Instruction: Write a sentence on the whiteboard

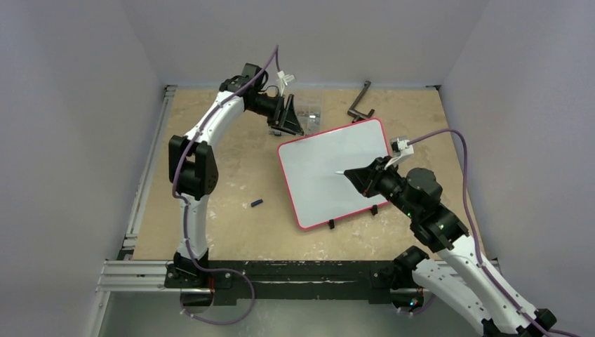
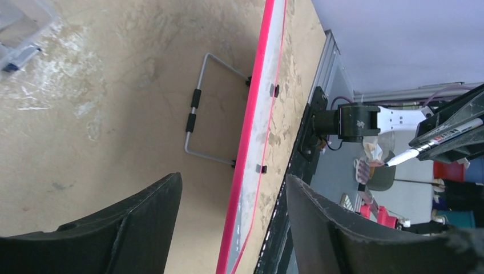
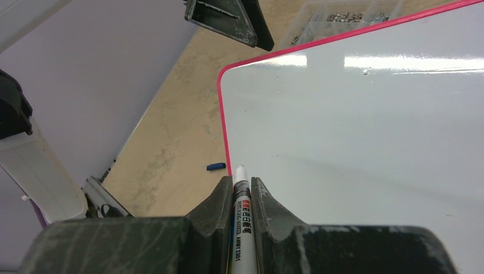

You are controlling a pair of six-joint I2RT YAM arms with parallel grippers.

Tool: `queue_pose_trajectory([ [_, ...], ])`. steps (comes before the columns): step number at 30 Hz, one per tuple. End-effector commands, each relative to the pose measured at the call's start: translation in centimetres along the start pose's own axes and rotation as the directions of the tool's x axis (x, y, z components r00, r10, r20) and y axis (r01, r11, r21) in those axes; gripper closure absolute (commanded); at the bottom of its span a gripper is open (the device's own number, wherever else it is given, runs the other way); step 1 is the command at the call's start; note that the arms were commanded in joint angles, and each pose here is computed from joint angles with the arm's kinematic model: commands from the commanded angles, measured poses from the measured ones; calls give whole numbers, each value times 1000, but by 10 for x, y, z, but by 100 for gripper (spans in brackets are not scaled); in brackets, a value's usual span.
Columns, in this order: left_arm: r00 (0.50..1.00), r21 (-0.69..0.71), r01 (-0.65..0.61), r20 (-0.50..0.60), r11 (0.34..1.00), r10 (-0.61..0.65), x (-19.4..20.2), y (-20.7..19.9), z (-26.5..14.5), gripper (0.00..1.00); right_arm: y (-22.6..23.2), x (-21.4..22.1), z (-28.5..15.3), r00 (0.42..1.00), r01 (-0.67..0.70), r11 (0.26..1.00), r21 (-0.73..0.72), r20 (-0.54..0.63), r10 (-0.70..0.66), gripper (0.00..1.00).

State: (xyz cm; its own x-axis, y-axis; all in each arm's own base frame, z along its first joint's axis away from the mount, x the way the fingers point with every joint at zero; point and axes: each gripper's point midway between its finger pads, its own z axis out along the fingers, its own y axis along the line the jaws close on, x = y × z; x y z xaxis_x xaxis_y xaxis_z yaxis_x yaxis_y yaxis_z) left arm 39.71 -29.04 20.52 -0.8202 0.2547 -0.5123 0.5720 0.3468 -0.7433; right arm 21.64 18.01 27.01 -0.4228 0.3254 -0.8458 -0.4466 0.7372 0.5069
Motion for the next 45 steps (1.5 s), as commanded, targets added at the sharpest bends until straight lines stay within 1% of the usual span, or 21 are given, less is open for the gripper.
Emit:
queue_pose_trajectory([
  [1,999,77,-46,-21,996,47,2,-18,7,35,12,-19,-5,998,28,999,-41,58,-25,100],
  [5,998,95,-47,-37,994,51,9,-21,16,36,12,-19,-4,998,29,999,-46,56,-26,100],
  [13,999,111,-34,-8,993,35,11,-22,27,51,12,-19,-5,998,33,999,-43,54,-31,100],
  [16,999,114,-29,-10,993,31,13,-20,31,53,12,-19,-5,998,33,999,-43,53,-31,100],
  [20,1000,122,-30,-3,992,31,11,-21,32,59,12,-17,-4,998,33,999,-43,49,-31,100],
  [27,999,131,-50,14,990,49,4,-30,27,62,10,-15,-4,999,30,999,-37,43,-29,100],
  [32,999,130,-49,2,990,49,6,-30,27,73,10,-15,-4,999,29,999,-37,43,-28,100],
  [34,999,131,-49,-1,990,49,6,-31,26,80,10,-16,-3,999,29,999,-39,43,-27,100],
  [37,999,128,-51,1,991,52,6,-32,25,94,10,-15,-3,999,30,999,-39,42,-28,100],
  [39,999,132,-53,2,990,53,6,-34,25,95,10,-15,-4,999,30,999,-39,43,-28,100],
  [42,998,140,-63,2,988,63,6,-38,23,92,10,-15,-3,999,29,999,-37,44,-28,100],
  [43,998,144,-69,1,987,70,7,-40,23,95,10,-15,-3,999,30,999,-38,45,-29,100],
  [44,997,144,-78,1,986,79,8,-42,23,99,10,-15,-3,999,30,999,-38,44,-28,100],
  [45,996,141,-89,3,986,89,8,-44,22,100,10,-15,-2,999,30,999,-38,45,-29,100],
])
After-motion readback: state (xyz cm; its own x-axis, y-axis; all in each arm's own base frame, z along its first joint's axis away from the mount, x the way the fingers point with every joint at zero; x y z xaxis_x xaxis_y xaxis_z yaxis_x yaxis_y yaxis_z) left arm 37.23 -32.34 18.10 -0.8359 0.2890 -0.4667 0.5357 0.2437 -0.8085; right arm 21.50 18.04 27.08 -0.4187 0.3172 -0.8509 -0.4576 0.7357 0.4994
